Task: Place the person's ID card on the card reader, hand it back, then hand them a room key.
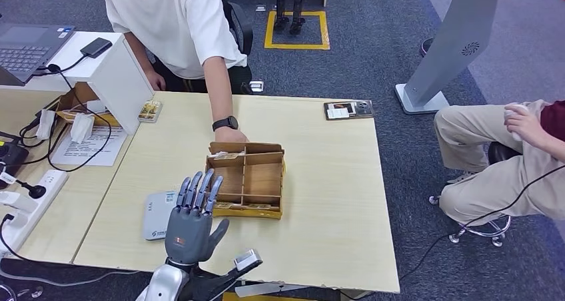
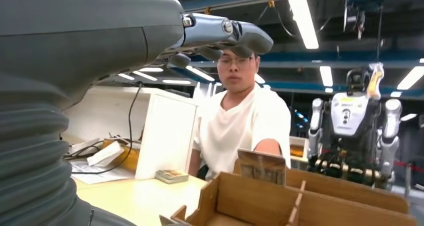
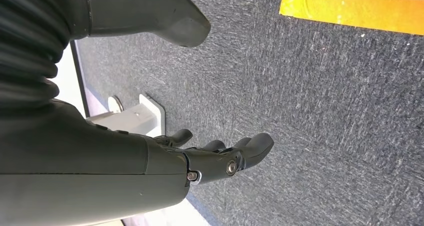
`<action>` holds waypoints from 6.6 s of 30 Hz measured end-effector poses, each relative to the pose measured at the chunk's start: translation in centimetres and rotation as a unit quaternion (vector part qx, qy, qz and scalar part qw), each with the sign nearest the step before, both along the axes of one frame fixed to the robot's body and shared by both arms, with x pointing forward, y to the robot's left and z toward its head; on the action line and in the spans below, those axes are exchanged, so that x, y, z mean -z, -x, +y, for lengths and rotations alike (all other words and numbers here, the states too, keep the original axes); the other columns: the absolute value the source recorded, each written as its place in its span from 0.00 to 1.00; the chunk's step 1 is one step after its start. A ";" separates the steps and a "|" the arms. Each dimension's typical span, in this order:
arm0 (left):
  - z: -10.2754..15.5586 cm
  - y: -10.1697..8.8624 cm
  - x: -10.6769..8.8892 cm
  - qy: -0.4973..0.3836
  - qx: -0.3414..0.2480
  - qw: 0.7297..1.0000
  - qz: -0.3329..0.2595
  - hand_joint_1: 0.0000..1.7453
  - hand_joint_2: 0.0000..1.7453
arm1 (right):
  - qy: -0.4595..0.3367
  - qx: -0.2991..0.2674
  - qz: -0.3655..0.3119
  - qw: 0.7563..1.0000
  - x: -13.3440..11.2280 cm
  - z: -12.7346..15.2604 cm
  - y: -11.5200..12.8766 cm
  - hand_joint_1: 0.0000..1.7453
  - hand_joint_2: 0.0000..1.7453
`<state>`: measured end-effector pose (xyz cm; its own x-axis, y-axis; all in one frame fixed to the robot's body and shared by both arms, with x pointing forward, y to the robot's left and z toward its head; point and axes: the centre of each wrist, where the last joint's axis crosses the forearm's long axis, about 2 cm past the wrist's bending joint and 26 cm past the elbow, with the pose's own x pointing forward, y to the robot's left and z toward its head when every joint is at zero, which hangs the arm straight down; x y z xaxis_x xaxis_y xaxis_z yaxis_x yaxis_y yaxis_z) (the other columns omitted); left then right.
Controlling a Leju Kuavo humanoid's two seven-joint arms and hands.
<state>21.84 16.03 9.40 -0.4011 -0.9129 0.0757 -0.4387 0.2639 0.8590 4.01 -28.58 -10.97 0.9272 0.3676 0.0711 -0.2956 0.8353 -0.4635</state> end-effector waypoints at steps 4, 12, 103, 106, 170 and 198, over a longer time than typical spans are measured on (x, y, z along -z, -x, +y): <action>-1.1 0.2 1.3 -0.023 0.007 1.000 0.018 0.00 1.00 | 0.000 -0.002 0.000 1.000 0.0 0.0 0.0 0.00 1.00; -1.5 0.8 3.7 -0.080 0.039 0.995 0.042 0.00 1.00 | 0.000 -0.003 0.001 1.000 0.0 0.0 0.0 0.00 1.00; 2.2 -0.6 4.0 -0.054 -0.041 0.996 0.066 0.59 1.00 | 0.001 0.016 0.007 1.000 0.0 -0.1 0.2 0.00 1.00; 2.3 -0.5 4.0 -0.057 -0.035 0.996 0.065 0.82 1.00 | 0.002 0.016 0.007 1.000 0.0 -0.2 0.2 0.00 1.00; 1.7 1.1 0.9 -0.013 0.010 1.000 0.008 1.00 1.00 | 0.004 0.018 0.002 1.000 0.0 -0.5 0.2 0.00 1.00; 3.1 0.5 -0.7 -0.004 0.002 1.000 -0.028 0.00 1.00 | 0.004 0.022 0.003 1.000 0.0 -0.5 0.2 0.00 1.00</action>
<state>21.30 19.13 10.12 -0.4081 -0.9118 0.0451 -0.4853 0.2585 0.8353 3.76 -29.07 -11.00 0.9429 0.3270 0.0628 -0.2616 0.8441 -0.4680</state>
